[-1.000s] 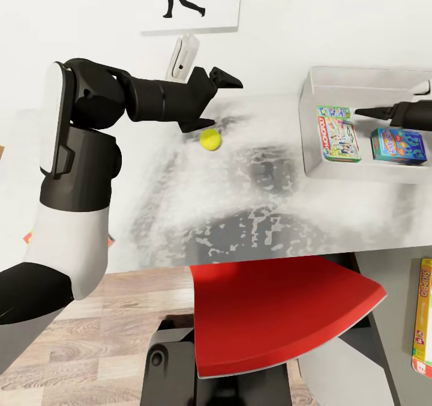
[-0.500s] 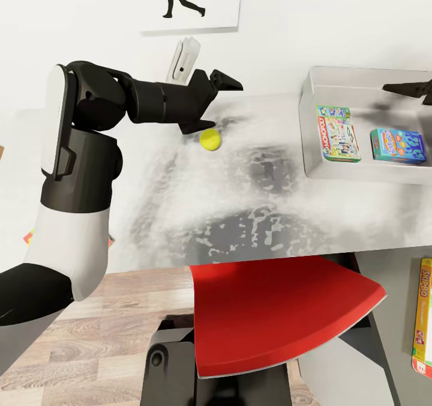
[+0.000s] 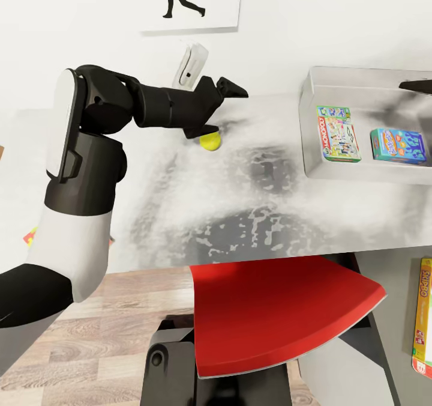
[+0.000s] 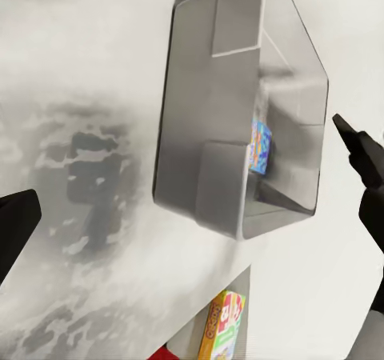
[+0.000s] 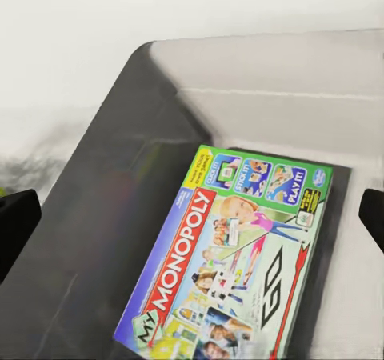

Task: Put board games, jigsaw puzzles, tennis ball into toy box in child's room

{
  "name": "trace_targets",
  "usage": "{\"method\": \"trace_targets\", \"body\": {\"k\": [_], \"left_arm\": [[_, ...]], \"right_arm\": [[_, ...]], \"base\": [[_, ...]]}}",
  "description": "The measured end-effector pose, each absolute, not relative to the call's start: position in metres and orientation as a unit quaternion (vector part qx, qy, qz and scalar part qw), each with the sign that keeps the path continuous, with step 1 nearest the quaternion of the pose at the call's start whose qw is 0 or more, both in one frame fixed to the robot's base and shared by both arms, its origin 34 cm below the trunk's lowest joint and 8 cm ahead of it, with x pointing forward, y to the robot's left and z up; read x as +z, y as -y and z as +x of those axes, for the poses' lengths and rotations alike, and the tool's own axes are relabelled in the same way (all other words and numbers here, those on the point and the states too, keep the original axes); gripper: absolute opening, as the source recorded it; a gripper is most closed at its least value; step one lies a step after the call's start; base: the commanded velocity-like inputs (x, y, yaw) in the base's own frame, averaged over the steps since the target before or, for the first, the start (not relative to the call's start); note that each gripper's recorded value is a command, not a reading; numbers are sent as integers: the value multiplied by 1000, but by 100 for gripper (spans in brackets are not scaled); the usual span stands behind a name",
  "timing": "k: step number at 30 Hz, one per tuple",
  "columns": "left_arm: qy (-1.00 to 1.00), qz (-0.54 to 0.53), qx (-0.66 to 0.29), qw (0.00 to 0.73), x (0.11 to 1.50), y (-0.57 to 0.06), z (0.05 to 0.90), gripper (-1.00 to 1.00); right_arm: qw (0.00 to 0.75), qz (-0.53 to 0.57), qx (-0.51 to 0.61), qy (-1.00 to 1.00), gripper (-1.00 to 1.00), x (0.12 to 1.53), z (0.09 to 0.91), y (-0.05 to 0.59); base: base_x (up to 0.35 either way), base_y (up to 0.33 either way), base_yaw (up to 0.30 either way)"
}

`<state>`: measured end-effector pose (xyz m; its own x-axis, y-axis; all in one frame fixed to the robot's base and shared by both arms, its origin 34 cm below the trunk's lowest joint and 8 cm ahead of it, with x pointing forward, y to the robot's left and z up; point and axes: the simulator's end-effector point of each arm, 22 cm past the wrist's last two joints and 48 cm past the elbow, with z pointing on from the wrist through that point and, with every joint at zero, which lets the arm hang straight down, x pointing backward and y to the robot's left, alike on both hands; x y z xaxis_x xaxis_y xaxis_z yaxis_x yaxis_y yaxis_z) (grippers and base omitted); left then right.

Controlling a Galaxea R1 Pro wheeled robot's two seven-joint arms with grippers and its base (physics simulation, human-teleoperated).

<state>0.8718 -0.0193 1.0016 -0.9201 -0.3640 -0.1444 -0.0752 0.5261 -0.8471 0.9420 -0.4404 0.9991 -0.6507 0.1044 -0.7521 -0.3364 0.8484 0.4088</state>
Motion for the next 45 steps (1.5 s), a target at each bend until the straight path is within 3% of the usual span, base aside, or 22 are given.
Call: {"method": "trace_targets", "body": {"k": [19, 45], "left_arm": [[-884, -35, -439, 157, 1011, 64, 834, 100], [-892, -44, -419, 163, 1015, 46, 825, 100]], "right_arm": [[410, -94, 246, -873, 100, 1022, 876, 424], [423, -101, 251, -865, 100, 1044, 869, 415]], "base": [[0, 0, 0], [0, 0, 0]]}}
